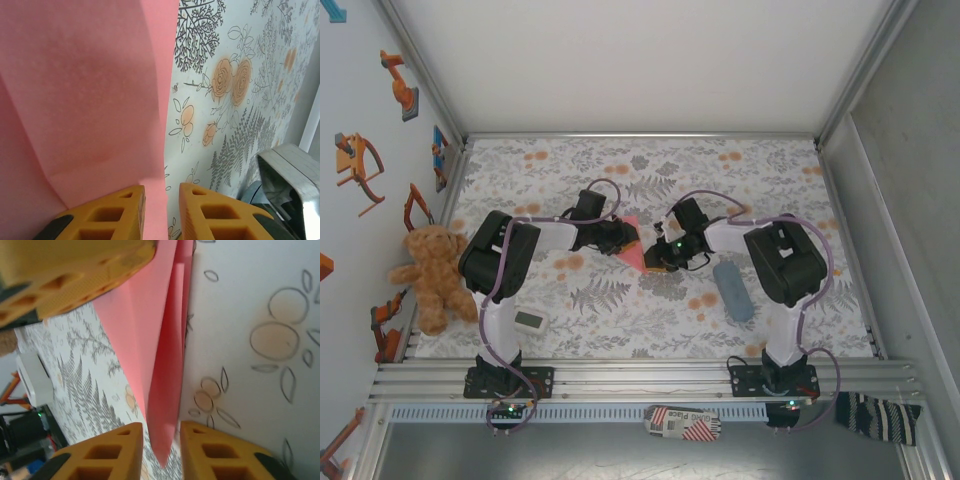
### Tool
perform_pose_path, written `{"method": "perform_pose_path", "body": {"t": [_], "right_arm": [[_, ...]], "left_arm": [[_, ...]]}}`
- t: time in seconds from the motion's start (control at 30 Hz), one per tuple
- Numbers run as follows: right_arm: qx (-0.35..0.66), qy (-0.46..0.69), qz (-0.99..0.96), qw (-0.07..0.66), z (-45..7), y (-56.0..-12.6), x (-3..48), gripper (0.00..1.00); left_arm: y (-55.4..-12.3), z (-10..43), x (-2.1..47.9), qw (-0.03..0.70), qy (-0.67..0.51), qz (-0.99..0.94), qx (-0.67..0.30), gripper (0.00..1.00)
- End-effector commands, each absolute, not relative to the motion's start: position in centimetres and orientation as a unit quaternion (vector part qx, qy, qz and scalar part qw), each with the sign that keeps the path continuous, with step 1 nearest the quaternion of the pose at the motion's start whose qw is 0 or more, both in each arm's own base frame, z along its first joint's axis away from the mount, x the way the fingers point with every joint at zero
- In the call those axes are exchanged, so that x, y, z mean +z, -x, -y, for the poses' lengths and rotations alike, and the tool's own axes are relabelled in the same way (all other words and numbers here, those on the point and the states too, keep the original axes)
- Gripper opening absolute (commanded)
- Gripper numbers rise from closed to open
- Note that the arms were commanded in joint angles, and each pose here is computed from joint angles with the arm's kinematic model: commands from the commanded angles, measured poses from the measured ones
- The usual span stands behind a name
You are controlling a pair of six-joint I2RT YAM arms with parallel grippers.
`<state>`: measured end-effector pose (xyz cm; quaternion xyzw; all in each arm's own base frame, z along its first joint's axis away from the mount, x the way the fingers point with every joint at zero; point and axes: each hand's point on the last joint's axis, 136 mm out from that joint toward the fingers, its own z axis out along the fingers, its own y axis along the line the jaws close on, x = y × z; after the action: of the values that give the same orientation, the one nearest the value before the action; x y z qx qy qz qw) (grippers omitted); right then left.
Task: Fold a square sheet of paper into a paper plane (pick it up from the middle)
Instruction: Fourth fold the wing at the center of the table.
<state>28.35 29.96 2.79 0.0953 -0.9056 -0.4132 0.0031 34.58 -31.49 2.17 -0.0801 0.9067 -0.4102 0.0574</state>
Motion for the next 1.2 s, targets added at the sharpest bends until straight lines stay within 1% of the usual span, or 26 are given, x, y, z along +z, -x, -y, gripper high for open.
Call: {"method": "perform_pose_path", "body": {"t": [0.0, 0.17, 0.5, 0.77, 1.17], "right_arm": [[-0.411, -0.085, 0.907, -0.026, -28.9, -28.8, 4.8, 0.30], [-0.418, -0.076, 0.904, -0.052, -28.3, -29.5, 6.3, 0.29], [-0.453, -0.111, 0.884, -0.043, -31.3, -29.5, 7.4, 0.16], [-0.445, -0.116, 0.888, -0.026, -32.7, -29.6, 5.8, 0.10], [-0.411, -0.123, 0.903, -0.012, -32.9, -29.5, 3.8, 0.07]], "left_arm": [[-33.0, 30.3, -0.9, 0.024, 0.091, -0.927, -0.364, 0.26], [-33.2, 30.4, -0.9, 0.025, 0.092, -0.926, -0.366, 0.26], [-33.1, 30.4, -1.0, 0.021, 0.094, -0.926, -0.364, 0.26], [-33.1, 30.3, -1.2, 0.017, 0.098, -0.928, -0.360, 0.26], [-32.4, 29.6, -2.4, -0.004, 0.113, -0.936, -0.333, 0.24]]}}
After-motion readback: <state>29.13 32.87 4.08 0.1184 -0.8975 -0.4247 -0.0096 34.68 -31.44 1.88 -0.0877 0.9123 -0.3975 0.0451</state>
